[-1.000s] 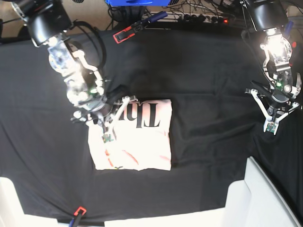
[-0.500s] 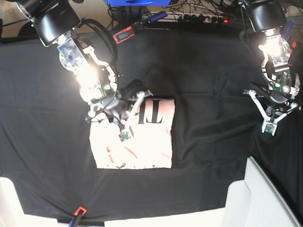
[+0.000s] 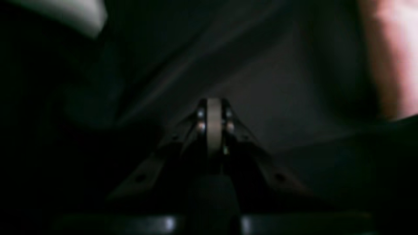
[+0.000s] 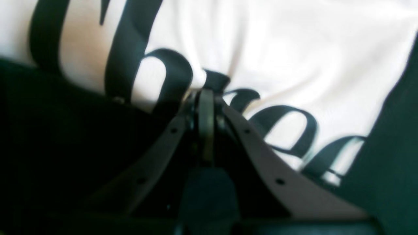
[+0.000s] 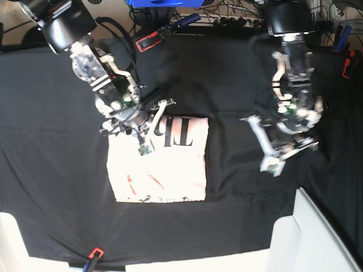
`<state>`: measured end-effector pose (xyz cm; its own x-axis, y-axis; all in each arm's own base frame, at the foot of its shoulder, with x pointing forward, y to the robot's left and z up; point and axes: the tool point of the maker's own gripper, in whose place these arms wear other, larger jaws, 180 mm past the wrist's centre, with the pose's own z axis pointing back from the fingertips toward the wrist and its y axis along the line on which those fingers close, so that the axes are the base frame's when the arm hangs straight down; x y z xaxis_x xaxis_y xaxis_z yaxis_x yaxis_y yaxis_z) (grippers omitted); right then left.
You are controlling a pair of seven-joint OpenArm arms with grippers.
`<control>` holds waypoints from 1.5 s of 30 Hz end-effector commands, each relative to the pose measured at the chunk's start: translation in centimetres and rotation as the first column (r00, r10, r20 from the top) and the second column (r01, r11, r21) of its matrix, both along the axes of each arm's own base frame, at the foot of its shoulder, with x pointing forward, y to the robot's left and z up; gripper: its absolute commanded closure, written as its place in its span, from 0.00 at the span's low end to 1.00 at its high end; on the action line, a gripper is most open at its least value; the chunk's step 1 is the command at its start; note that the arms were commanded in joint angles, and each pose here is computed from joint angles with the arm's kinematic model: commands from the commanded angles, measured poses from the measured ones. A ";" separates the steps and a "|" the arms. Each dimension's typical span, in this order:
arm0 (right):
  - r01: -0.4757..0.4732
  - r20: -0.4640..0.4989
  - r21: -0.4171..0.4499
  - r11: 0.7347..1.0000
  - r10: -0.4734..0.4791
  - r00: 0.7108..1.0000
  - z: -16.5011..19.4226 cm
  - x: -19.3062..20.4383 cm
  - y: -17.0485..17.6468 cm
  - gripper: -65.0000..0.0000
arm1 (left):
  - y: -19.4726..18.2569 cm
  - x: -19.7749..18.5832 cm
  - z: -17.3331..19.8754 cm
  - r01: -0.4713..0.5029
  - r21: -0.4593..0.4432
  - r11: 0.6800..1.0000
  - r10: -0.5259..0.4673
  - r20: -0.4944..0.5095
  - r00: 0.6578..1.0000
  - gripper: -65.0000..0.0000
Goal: Fold the T-shirt properly
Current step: 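Lower both grippers onto the shirt's printed edge and smooth it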
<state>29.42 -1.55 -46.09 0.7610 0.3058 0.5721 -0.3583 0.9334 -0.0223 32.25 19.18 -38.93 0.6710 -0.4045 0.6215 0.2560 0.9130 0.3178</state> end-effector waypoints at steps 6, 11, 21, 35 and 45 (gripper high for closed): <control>0.005 0.095 0.035 0.999 -0.009 0.995 4.4 2.3 0.0 1.00 | -5.8 1.6 1.3 0.089 -0.068 0.994 -0.086 0.045 0.995 1.00; 0.075 0.091 0.041 0.996 -0.079 0.993 4.2 2.8 -2.0 1.00 | -9.9 1.7 -0.3 0.151 -0.139 0.979 -0.148 0.033 0.988 1.00; 0.129 0.076 0.012 0.992 -0.130 0.989 3.4 2.6 -4.8 1.00 | -12.3 0.2 -4.3 0.150 -0.219 0.964 -0.165 -0.050 0.985 1.00; 0.142 0.061 -0.018 0.990 -0.141 0.988 0.0 2.1 -5.8 1.00 | -9.0 -0.1 -5.3 0.139 -0.157 0.978 -0.153 -0.082 0.985 1.00; 0.106 0.174 0.027 0.994 -0.109 0.979 6.6 3.4 -5.3 1.00 | -6.8 2.3 2.2 0.136 -0.070 0.988 -0.129 0.104 0.986 1.00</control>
